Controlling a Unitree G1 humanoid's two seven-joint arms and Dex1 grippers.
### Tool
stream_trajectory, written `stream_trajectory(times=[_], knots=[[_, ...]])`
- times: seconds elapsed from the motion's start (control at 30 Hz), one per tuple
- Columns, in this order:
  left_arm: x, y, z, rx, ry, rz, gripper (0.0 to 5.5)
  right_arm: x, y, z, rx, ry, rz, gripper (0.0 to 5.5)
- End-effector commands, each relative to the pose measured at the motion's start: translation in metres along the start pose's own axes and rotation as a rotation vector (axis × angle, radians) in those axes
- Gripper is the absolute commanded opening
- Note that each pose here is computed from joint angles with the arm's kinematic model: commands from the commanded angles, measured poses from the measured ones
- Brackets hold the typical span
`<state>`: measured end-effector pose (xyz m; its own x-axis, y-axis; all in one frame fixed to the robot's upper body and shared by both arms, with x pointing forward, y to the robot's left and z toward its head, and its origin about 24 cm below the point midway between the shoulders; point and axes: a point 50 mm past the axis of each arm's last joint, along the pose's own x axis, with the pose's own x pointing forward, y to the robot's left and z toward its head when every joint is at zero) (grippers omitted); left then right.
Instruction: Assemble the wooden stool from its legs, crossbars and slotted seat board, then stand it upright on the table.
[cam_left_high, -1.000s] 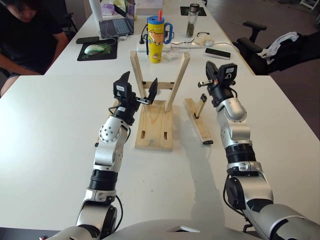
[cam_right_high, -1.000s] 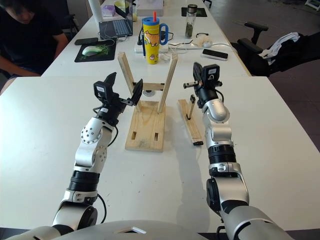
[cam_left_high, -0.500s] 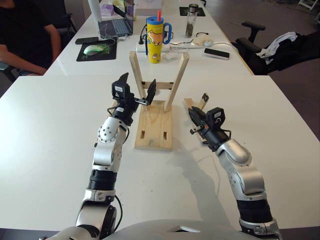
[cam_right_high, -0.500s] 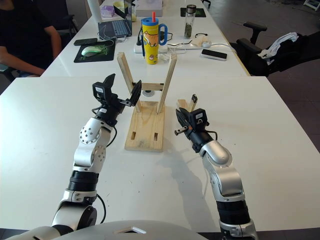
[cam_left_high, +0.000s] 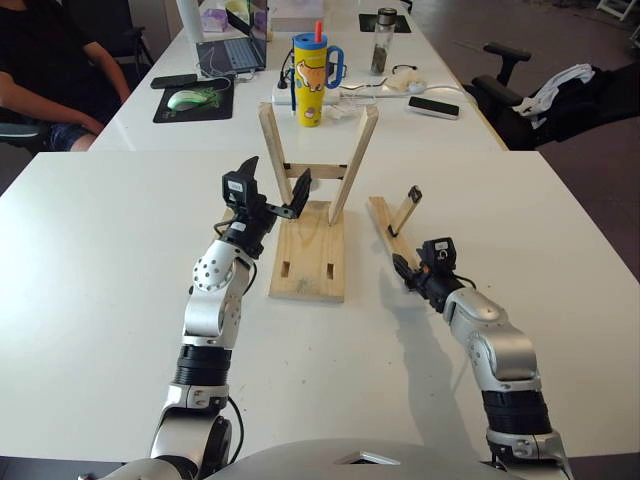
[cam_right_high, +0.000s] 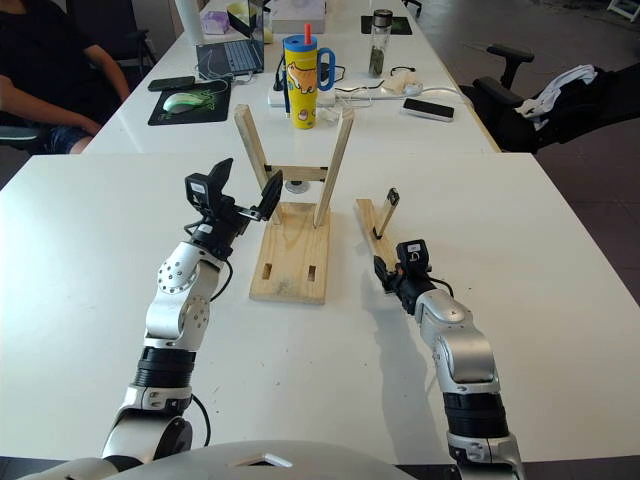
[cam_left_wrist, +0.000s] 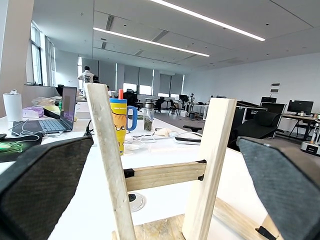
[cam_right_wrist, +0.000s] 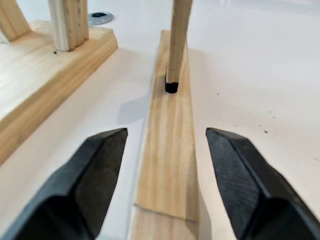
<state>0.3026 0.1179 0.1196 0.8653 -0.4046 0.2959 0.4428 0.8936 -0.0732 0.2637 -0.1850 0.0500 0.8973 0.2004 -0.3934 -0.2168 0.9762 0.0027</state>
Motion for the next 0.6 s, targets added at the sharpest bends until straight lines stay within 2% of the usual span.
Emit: stream_trajectory(times=[0.03,0.2,0.6], knots=[[0.002,-0.002,-0.005,-0.004,0.032,-0.038,5.40,0.013,-0.009,0.001,-0.019,0.058,0.006,2.94],[0.003,-0.006,-0.008,-0.010,0.040,-0.069,5.40,0.026,-0.012,-0.005,-0.016,0.115,0.039,2.94],[0.003,-0.008,-0.012,0.008,0.060,-0.093,3.65,0.037,-0.018,-0.010,-0.007,0.169,0.067,2.98]])
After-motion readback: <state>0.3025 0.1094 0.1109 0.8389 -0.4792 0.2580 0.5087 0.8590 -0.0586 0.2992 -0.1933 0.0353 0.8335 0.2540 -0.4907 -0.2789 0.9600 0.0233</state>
